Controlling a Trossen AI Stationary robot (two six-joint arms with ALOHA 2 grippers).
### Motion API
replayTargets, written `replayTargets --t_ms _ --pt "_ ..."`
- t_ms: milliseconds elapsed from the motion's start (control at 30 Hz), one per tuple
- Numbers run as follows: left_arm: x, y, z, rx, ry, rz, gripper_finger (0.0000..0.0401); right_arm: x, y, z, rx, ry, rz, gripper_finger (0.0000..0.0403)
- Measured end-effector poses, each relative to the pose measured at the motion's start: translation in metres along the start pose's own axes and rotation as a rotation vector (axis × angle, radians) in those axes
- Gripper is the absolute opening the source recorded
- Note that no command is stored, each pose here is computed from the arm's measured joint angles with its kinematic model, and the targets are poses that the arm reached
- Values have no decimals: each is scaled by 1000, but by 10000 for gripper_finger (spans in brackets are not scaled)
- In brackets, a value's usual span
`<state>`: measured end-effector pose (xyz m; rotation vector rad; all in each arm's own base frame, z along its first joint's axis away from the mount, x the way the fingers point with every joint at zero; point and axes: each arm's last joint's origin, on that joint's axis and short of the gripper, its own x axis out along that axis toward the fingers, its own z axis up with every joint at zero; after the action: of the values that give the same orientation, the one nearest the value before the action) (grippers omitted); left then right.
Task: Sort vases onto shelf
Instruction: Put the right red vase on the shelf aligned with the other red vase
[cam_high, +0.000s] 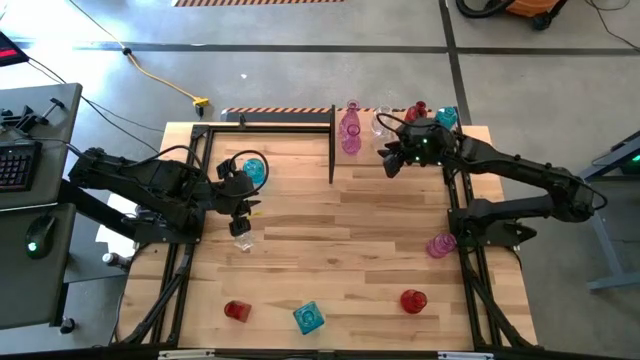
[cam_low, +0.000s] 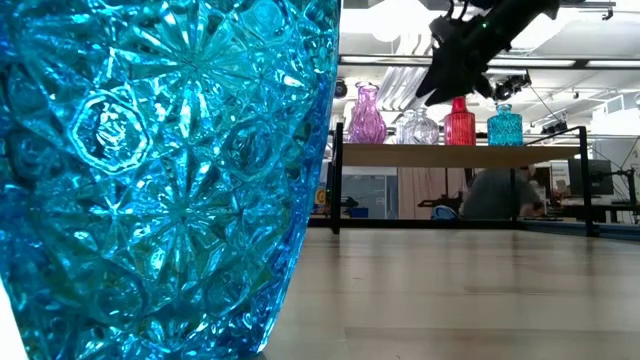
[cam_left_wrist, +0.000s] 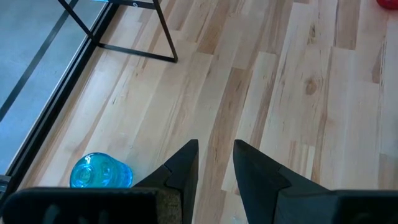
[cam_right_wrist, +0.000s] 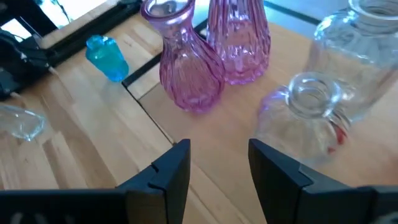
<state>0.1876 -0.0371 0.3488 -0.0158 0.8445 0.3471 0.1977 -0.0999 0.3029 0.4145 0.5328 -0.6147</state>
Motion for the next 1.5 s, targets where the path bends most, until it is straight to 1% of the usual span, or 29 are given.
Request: replayTargets --t_ms 100,233,367,500,733,900,1033,1233,1500 --pt "0 0 0 0 0 0 90 -9 1 4 -1 51 0 149" --pt "0 0 0 0 0 0 90 -21 5 8 35 136 36 149" --pt "0 0 0 0 0 0 90 -33 16 9 39 197 74 149" --pt "0 0 0 0 0 0 90 -44 30 5 37 266 105 149" --pt "0 0 0 0 1 -1 90 -56 56 -14 24 362 171 149" --pt "0 0 0 0 1 -3 90 -66 75 -27 21 385 186 149" --pt "0 0 0 1 2 -3 90 -76 89 -39 59 415 199 149" --pt "0 0 0 19 1 -3 90 -92 104 -57 110 502 226 149" --pt "0 0 0 20 1 -3 90 -110 115 -80 190 623 194 149"
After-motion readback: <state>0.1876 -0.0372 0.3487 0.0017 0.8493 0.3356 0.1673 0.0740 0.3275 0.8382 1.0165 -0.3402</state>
